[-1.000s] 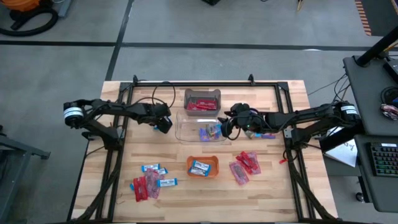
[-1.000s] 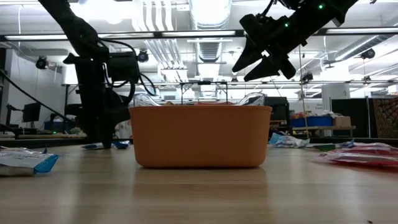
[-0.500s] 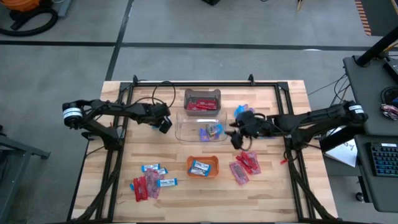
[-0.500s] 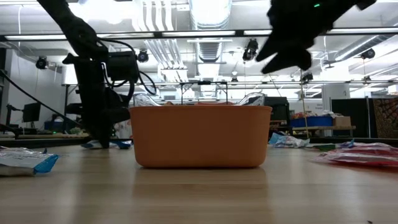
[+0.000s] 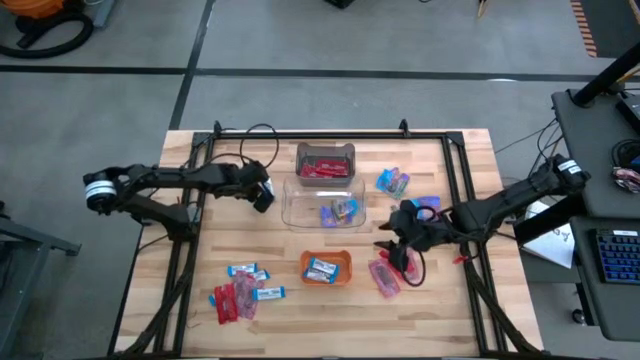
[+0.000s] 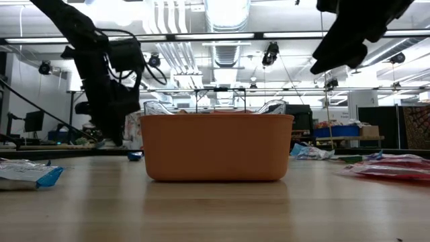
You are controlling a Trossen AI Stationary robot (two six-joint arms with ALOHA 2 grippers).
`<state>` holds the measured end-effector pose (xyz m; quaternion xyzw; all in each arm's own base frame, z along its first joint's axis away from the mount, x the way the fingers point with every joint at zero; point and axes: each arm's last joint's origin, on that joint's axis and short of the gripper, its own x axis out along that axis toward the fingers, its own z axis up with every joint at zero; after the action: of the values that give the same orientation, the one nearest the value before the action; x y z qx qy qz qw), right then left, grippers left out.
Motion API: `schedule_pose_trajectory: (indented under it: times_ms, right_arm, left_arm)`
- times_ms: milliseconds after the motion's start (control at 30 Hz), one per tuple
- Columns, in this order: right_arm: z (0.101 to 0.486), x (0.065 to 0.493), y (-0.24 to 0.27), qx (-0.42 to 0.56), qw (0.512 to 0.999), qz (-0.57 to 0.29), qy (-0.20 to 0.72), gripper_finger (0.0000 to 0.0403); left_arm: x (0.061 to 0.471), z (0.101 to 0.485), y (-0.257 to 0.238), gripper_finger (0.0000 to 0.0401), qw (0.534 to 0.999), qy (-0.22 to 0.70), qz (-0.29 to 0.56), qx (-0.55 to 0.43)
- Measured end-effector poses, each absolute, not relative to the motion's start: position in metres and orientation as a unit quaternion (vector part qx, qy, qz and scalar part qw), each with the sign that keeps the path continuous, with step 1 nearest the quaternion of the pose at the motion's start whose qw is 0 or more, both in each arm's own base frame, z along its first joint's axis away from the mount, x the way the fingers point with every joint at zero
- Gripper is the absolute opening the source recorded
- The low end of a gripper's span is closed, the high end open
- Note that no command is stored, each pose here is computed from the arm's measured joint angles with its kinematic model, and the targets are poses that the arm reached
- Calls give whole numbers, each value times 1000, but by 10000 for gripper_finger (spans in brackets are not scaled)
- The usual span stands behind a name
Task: Sort candy
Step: Put the white chocolate bar into the orange bin
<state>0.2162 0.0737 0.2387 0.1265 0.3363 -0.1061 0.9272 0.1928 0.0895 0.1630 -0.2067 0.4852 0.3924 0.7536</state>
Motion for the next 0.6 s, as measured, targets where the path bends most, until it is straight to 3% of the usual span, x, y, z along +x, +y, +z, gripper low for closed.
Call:
schedule_pose_trajectory:
  times_ms: [333,600]
  right_arm:
    - [223,209,77,127,926,-138,327,221]
    - [211,207,76,129,929,-134,321,221]
  left_arm:
    - [187,185,84,39,788,445,379,-194]
    - [184,202,66,38,830,419,321,-178]
